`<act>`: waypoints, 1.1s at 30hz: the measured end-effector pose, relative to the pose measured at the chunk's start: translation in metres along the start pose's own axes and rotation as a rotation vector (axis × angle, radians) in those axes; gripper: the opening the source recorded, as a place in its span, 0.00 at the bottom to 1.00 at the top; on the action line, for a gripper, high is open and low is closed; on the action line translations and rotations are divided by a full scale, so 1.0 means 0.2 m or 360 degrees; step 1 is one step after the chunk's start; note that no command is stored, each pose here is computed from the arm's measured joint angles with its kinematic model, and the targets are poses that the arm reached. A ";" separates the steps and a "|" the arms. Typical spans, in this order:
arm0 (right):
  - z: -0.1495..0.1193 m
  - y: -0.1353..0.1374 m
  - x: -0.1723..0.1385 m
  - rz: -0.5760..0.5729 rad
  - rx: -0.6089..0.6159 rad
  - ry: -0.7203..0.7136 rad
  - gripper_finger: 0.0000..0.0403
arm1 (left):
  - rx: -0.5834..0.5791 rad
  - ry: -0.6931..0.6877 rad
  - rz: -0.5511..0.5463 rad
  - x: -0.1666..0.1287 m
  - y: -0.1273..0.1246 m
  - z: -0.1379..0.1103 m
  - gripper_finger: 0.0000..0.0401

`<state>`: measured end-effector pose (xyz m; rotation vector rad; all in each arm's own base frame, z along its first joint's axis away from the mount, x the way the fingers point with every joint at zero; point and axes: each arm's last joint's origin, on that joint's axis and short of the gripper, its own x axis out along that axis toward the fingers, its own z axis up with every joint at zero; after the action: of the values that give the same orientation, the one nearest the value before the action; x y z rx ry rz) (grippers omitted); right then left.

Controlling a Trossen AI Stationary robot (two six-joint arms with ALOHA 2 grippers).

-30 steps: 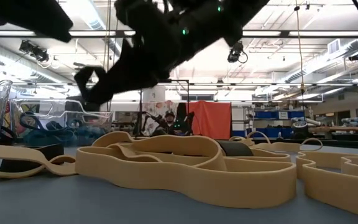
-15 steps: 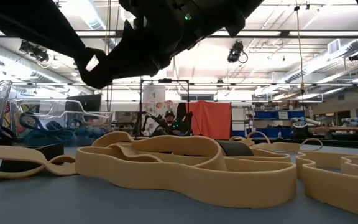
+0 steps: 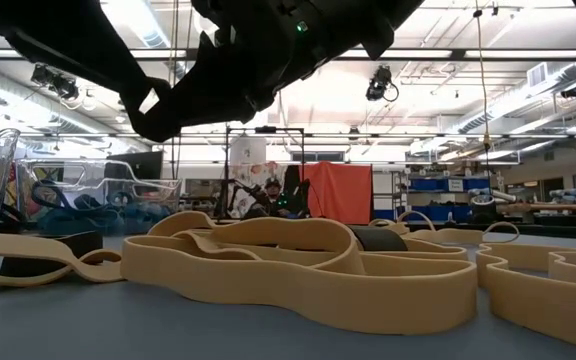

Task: Sort rubber bands into baskets
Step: Put the black rubber band into the bottom left transparent bin

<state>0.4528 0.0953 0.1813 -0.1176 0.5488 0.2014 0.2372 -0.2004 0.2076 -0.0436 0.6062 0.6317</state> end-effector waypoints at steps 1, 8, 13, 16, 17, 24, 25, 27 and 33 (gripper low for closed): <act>0.00 0.00 0.00 0.0000 0.0000 0.0001 0.05 | 0.0007 -0.0003 -0.0007 0.00 0.00 0.00 0.38; 0.00 0.00 0.00 0.0000 0.0001 -0.0004 0.05 | 0.0071 0.0055 -0.0080 0.03 -0.03 0.03 0.26; 0.00 0.00 0.00 0.0000 0.0001 -0.0003 0.05 | 0.0091 0.0063 -0.0073 0.05 -0.03 0.04 0.13; 0.00 0.00 0.00 0.0000 0.0017 0.0005 0.05 | 0.0114 0.0068 -0.0062 0.06 -0.02 0.04 0.04; 0.00 0.00 0.00 0.0000 0.0021 0.0011 0.05 | 0.0123 0.0071 -0.0055 0.06 -0.02 0.04 0.03; -0.01 0.00 0.00 -0.0037 0.0020 0.0040 0.14 | 0.0142 0.0090 -0.0026 0.06 0.00 0.03 0.02; -0.01 0.00 0.00 -0.0049 0.0018 0.0044 0.17 | 0.0129 0.0104 -0.0018 0.05 0.00 0.03 0.02; -0.02 0.00 0.00 -0.0071 0.0003 0.0063 0.22 | 0.0096 0.0145 0.0024 0.05 0.03 0.03 0.01; -0.05 0.02 -0.01 -0.0186 -0.0034 0.0176 0.39 | 0.0013 0.0268 0.0195 -0.01 0.10 0.00 0.01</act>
<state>0.4463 0.0969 0.1740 -0.1821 0.6483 0.0871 0.2250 -0.1845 0.2115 -0.0528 0.7786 0.7490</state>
